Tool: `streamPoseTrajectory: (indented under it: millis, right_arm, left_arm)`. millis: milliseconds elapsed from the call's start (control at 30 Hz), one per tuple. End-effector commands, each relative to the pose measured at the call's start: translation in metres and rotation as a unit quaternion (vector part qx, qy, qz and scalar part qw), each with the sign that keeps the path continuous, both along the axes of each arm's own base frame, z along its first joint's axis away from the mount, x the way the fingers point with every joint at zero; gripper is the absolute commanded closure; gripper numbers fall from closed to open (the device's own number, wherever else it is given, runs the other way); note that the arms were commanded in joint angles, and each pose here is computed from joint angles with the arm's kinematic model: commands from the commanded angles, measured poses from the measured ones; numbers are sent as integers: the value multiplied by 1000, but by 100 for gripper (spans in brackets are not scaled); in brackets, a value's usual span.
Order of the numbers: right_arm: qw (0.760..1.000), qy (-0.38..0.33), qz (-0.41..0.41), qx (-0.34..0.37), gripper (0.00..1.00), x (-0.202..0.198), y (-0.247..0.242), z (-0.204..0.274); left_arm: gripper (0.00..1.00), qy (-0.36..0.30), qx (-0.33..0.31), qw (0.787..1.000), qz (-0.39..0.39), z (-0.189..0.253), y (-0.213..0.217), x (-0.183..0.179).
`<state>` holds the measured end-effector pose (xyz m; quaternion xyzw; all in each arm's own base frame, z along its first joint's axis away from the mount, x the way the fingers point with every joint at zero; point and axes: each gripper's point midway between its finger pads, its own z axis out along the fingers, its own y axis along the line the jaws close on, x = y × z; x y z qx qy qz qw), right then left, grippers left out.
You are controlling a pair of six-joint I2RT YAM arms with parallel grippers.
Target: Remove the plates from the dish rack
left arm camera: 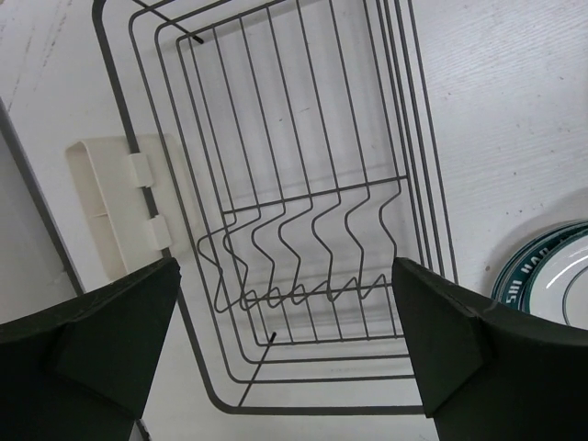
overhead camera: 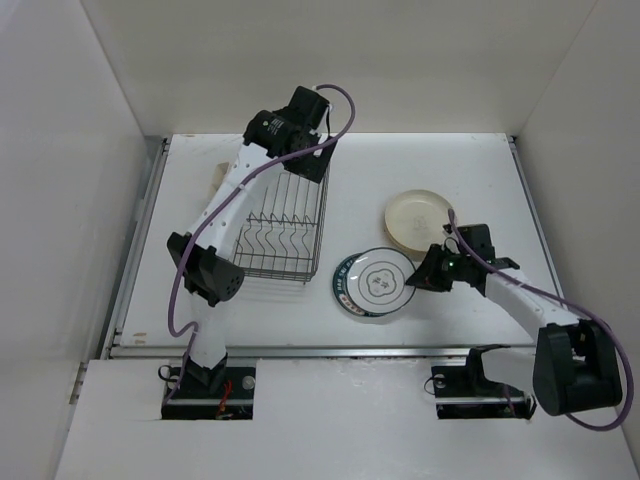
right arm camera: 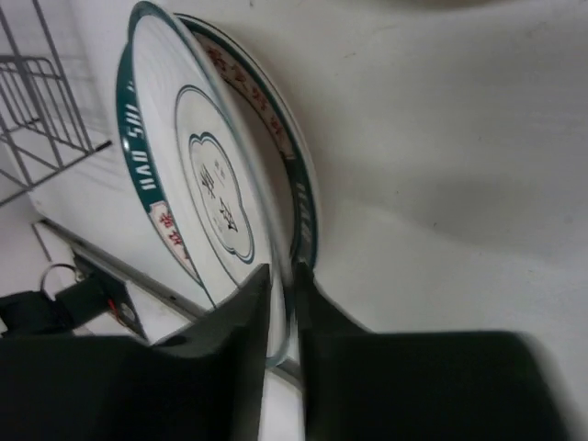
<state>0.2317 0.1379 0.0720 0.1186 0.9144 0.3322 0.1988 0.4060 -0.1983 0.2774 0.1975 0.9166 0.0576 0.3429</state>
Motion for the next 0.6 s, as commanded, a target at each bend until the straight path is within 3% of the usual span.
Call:
streamPoseTrajectory:
  millis: [0,33,167,433,567]
  right_arm:
    - [1000,-15,-13,-12,71,15,-5,-2]
    - [1000,-17,-13,-12,51,17,-5,-2]
    - [998,-19,-26,-55,39,30,-9,-3]
    - [993,16,-11,-117,41,30,5,-30]
    - [987,24,-6,-161,48,36,15,-39]
  left_arm:
    - [0,-23,1,1000,14,11,3,3]
    - [0,-25,4,1000,17,12,4,3]
    - [0,-25,8,1000,13,12,4,4]
    - [0,-32,24,999,15,17,12,2]
    - [0,-34,27,999,18,17,13,3]
